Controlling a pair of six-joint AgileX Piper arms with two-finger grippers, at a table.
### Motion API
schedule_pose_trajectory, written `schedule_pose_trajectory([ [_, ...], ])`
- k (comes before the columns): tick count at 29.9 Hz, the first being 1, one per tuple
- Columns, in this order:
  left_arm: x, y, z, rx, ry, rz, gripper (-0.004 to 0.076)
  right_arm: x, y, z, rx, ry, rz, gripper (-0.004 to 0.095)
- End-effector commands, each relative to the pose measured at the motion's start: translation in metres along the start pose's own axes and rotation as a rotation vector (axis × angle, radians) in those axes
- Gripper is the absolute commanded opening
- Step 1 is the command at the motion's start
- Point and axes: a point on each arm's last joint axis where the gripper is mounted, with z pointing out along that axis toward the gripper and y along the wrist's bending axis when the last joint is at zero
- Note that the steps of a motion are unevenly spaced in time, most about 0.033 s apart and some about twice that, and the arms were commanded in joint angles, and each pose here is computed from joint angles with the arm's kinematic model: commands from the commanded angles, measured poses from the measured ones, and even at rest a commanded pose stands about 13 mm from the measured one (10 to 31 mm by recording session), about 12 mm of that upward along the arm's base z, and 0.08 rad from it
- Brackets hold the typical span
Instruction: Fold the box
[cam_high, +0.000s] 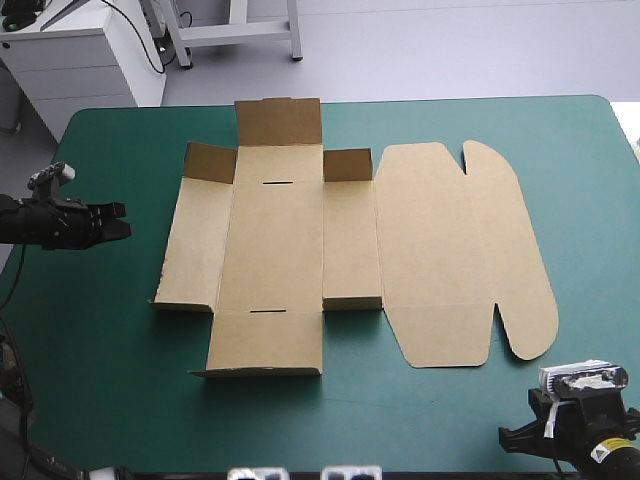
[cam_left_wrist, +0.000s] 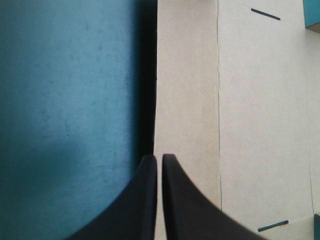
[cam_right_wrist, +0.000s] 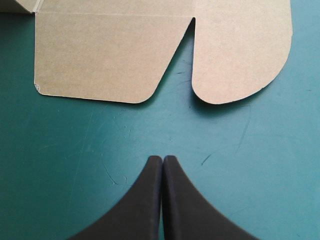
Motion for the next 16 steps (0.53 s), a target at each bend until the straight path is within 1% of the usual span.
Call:
schedule_pose_trajectory([
  [1, -0.007, -0.013, -0.013, 0.05, -0.038, 0.017, 0.0113, -0.011, 0.0, -0.004, 0.004, -0.069, -0.005, -0.002],
  [5, -0.002, -0.008, -0.003, 0.092, 0.034, -0.005, 0.031, -0.011, 0.0, -0.004, 0.004, -0.069, -0.005, -0.002],
  [8, -0.001, -0.002, 0.005, 0.099, 0.059, -0.04, 0.0438, -0.011, 0.0, -0.004, 0.004, -0.069, -0.005, -0.002],
  [9, -0.001, 0.0, 0.007, 0.104, 0.071, -0.064, 0.0457, -0.011, 0.0, -0.004, 0.004, -0.069, -0.005, -0.002],
  [16, 0.008, 0.016, 0.032, 0.183, 0.202, -0.107, 0.0459, -0.011, 0.0, -0.004, 0.004, -0.069, -0.005, -0.002],
])
